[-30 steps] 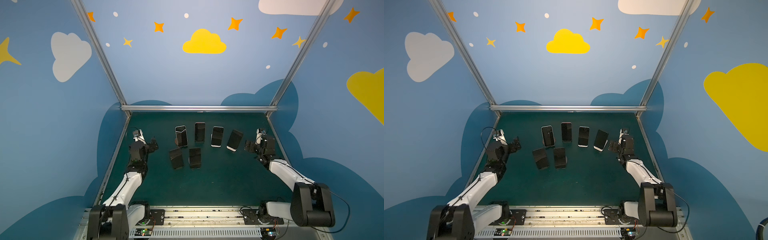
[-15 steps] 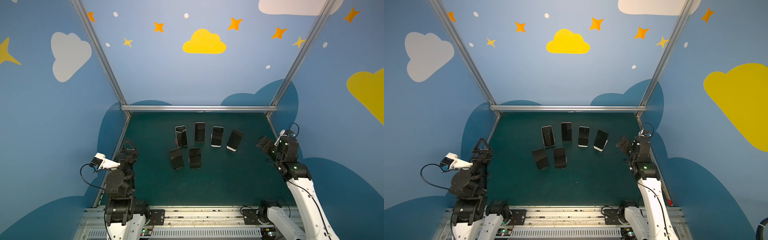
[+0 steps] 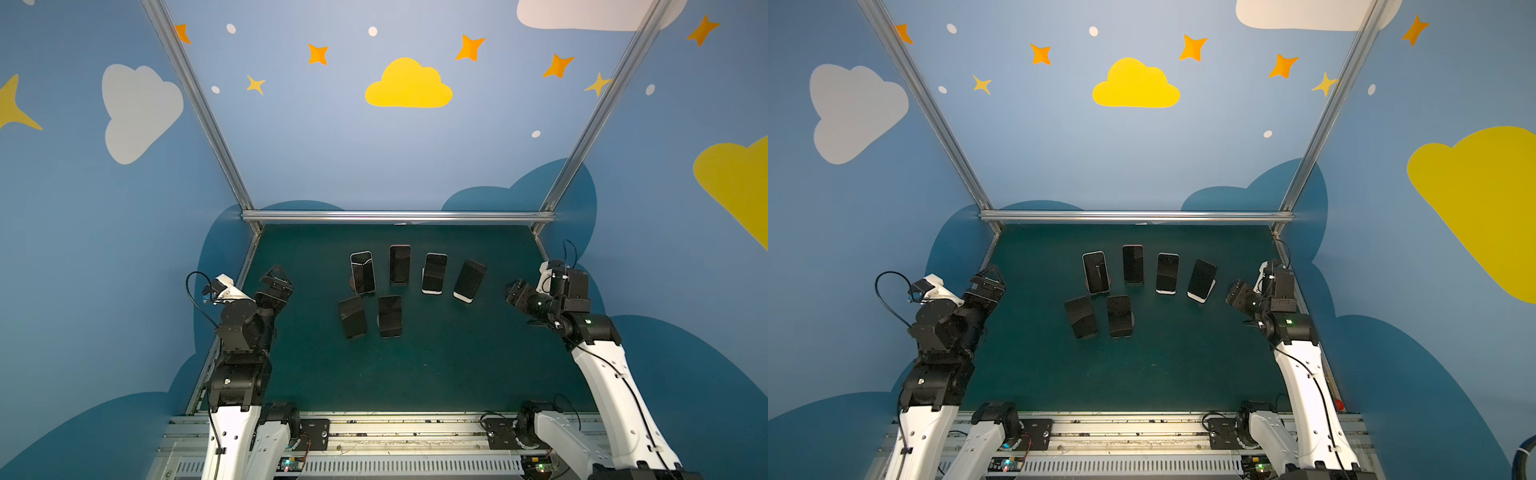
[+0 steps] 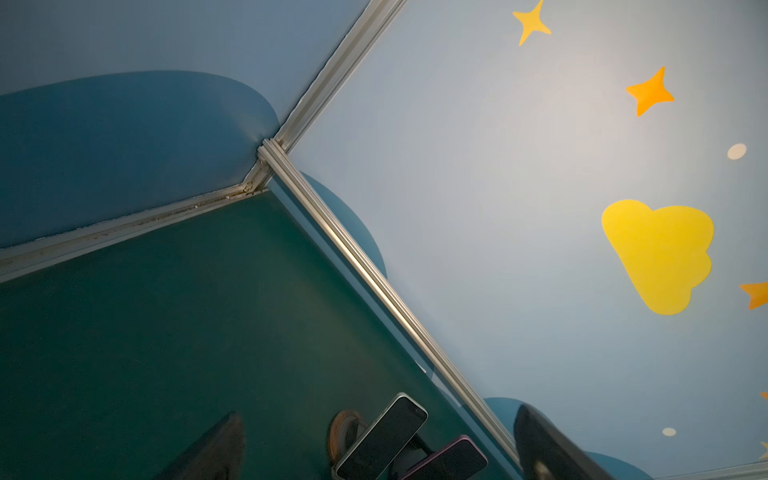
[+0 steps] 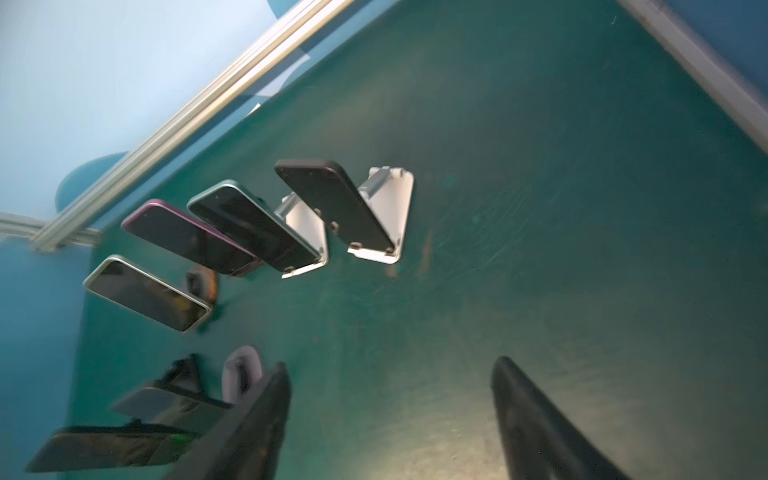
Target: Remove the phone from the phone stand
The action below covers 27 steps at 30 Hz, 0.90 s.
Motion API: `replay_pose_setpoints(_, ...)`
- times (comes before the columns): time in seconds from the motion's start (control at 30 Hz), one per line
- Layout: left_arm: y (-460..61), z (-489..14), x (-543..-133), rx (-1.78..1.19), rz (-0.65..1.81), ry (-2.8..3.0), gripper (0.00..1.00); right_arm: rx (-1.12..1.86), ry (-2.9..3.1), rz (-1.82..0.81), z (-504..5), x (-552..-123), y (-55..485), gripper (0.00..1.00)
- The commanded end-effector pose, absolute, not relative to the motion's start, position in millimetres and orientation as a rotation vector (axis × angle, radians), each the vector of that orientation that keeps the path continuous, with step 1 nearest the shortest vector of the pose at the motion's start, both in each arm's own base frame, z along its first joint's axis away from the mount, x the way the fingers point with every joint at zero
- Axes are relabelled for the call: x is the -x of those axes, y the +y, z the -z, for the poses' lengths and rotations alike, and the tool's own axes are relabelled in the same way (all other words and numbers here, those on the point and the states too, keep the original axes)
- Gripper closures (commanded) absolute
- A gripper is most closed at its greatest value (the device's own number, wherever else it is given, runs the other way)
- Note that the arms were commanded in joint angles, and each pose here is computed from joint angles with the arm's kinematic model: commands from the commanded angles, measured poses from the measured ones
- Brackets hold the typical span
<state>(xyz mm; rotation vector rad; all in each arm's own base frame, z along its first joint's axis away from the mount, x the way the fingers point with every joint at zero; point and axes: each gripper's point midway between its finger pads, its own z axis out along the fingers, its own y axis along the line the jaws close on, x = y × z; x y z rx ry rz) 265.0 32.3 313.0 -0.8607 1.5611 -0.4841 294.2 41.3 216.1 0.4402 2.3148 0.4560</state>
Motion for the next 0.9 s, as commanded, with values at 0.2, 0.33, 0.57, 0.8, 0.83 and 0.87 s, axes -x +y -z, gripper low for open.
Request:
replay_pose_setpoints(0.2, 20.2, -264.9, -260.1, 0.938, 0.506, 1.756, 0.0, -0.05, 2.514, -0.378, -190.3, -262.4, 138.6, 0.1)
replay_pose_setpoints(0.33, 16.8, -257.8, -260.6, 0.934, 0.516, 1.786, 0.0, 0.093, 2.519, -0.345, -185.3, -246.6, 188.8, 0.07)
replay_pose_setpoints(0.57, 15.1, -250.3, -260.3, 0.927, 0.504, 1.826, 0.0, 0.292, 2.529, -0.36, -191.4, -238.8, 274.9, 0.06)
replay_pose_setpoints(0.8, 10.3, -249.9, -263.1, 0.909, 0.529, 1.839, 0.0, 0.3, 2.614, -0.228, -180.7, -254.3, 318.6, 0.04)
replay_pose_setpoints(0.83, 10.2, -250.2, -263.3, 0.907, 0.53, 1.839, 0.0, 0.269, 2.64, -0.199, -179.7, -255.7, 321.2, 0.04)
replay_pose_setpoints(0.87, 10.0, -250.3, -263.3, 0.904, 0.529, 1.839, 0.0, 0.245, 2.665, -0.171, -178.2, -256.6, 322.9, 0.04)
